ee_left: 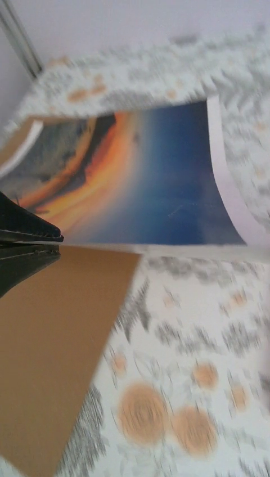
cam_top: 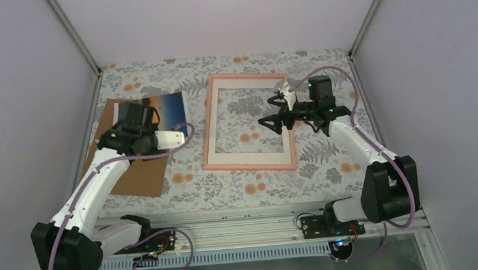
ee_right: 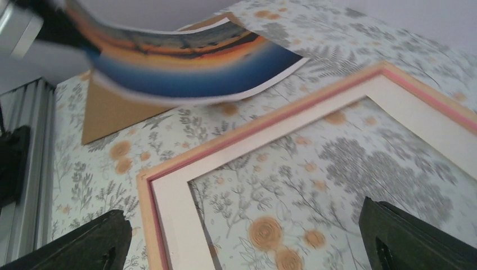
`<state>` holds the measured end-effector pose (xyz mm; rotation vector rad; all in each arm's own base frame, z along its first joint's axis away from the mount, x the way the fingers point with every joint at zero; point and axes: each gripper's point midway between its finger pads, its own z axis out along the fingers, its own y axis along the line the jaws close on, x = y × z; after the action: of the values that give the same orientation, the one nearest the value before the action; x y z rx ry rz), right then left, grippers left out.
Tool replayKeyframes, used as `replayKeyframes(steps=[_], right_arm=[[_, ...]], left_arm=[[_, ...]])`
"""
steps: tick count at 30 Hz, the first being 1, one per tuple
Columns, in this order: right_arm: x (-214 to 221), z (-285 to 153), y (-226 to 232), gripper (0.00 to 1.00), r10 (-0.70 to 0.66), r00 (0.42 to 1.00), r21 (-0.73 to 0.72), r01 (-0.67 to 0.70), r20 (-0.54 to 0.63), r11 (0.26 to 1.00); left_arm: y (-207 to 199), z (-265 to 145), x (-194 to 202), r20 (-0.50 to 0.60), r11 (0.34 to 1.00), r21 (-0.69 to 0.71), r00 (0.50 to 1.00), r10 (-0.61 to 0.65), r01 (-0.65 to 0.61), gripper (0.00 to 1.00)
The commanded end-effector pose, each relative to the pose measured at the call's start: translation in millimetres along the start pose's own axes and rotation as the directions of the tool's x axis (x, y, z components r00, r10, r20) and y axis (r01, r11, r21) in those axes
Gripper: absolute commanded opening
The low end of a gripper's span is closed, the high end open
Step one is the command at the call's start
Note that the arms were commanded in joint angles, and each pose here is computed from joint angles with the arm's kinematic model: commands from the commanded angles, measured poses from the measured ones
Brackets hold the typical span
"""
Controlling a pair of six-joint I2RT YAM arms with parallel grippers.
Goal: Put the photo into the frame
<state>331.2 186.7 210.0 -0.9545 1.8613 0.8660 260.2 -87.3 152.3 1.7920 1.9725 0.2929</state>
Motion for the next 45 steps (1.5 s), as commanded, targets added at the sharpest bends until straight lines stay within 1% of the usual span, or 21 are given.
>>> replayKeyframes(steps=[1, 2, 5, 7, 11, 14, 17, 18, 20, 24, 25, 28, 31, 36, 38, 39, 40, 42, 43, 44, 45], right_arm=[[-29, 13, 35, 1.00, -0.262, 0.962, -0.088, 0.269, 0.081, 0.959], [-33, 17, 43, 1.00, -0.290, 0.952, -0.103, 0.299, 0.093, 0.949], [-49, 30, 67, 1.00, -0.392, 0.909, -0.133, 0.410, 0.145, 0.902], [-61, 37, 82, 1.00, -0.444, 0.878, -0.142, 0.469, 0.178, 0.872], [-81, 46, 106, 1.00, -0.525, 0.820, -0.138, 0.561, 0.229, 0.816], [-101, 49, 107, 1.00, -0.557, 0.793, -0.092, 0.591, 0.249, 0.801], [-120, 48, 99, 1.00, -0.562, 0.790, -0.034, 0.586, 0.243, 0.809], [-124, 47, 97, 1.00, -0.551, 0.799, -0.024, 0.573, 0.240, 0.819], [-124, 46, 99, 1.00, -0.536, 0.813, -0.032, 0.556, 0.226, 0.830], [-112, 47, 104, 0.93, -0.532, 0.822, -0.048, 0.551, 0.202, 0.833], [-110, 48, 106, 0.89, -0.533, 0.822, -0.053, 0.552, 0.199, 0.832], [-107, 48, 110, 0.71, -0.520, 0.831, -0.070, 0.541, 0.196, 0.838], [-110, 45, 113, 0.46, -0.490, 0.851, -0.086, 0.512, 0.189, 0.855], [-109, 34, 122, 0.04, -0.420, 0.890, -0.117, 0.443, 0.177, 0.889], [-113, 28, 127, 0.04, -0.391, 0.901, -0.131, 0.418, 0.187, 0.899], [-115, 25, 131, 0.04, -0.372, 0.908, -0.144, 0.401, 0.191, 0.905], [-117, 20, 137, 0.04, -0.353, 0.914, -0.167, 0.387, 0.198, 0.907], [-121, 10, 150, 0.04, -0.301, 0.930, -0.225, 0.346, 0.209, 0.911], [-121, 6, 156, 0.04, -0.267, 0.941, -0.254, 0.316, 0.210, 0.914], [-121, 2, 161, 0.04, -0.230, 0.951, -0.279, 0.283, 0.209, 0.917], [-120, -1, 165, 0.04, -0.192, 0.960, -0.304, 0.249, 0.204, 0.920]], left_arm=[[38, -30, 9, -0.038, 0.997, -0.069, 0.999, 0.034, -0.037, 0.02], [46, -41, 2, -0.014, 0.996, -0.082, 0.999, 0.043, -0.044, 0.02], [69, -79, -29, 0.112, 0.993, -0.107, 0.992, 0.060, -0.048, 0.02], [80, -100, -48, 0.188, 0.995, -0.093, 0.980, 0.058, -0.041, 0.02], [85, -131, -85, 0.308, 0.997, -0.044, 0.949, 0.070, -0.059, 0.02], [85, -148, -108, 0.358, 0.992, -0.060, 0.926, 0.122, -0.108, 0.02], [87, -156, -124, 0.385, 0.987, -0.081, 0.909, 0.160, -0.139, 0.02], [89, -158, -129, 0.394, 0.986, -0.087, 0.904, 0.165, -0.142, 0.02], [91, -164, -140, 0.417, 0.985, -0.083, 0.893, 0.169, -0.148, 0.02], [99, -177, -160, 0.468, 0.986, -0.078, 0.868, 0.166, -0.146, 0.02], [101, -181, -164, 0.478, 0.985, -0.088, 0.862, 0.170, -0.145, 0.02], [104, -189, -173, 0.499, 0.981, -0.112, 0.845, 0.192, -0.157, 0.02], [107, -196, -179, 0.509, 0.976, -0.144, 0.834, 0.212, -0.161, 0.02], [109, -201, -185, 0.515, 0.976, -0.162, 0.830, 0.212, -0.149, 0.02], [112, -203, -186, 0.521, 0.977, -0.170, 0.831, 0.198, -0.126, 0.03], [117, -205, -187, 0.519, 0.978, -0.185, 0.835, 0.183, -0.099, 0.11], [127, -209, -188, 0.524, 0.977, -0.207, 0.838, 0.150, -0.046, 0.34], [151, -221, -188, 0.537, 0.957, -0.281, 0.838, 0.094, 0.072, 0.62], [167, -232, -188, 0.556, 0.934, -0.322, 0.829, 0.057, 0.152, 0.75], [188, -245, -187, 0.583, 0.893, -0.376, 0.812, 0.021, 0.247, 0.91], [202, -256, -186, 0.616, 0.858, -0.396, 0.788, -0.018, 0.328, 0.99]])
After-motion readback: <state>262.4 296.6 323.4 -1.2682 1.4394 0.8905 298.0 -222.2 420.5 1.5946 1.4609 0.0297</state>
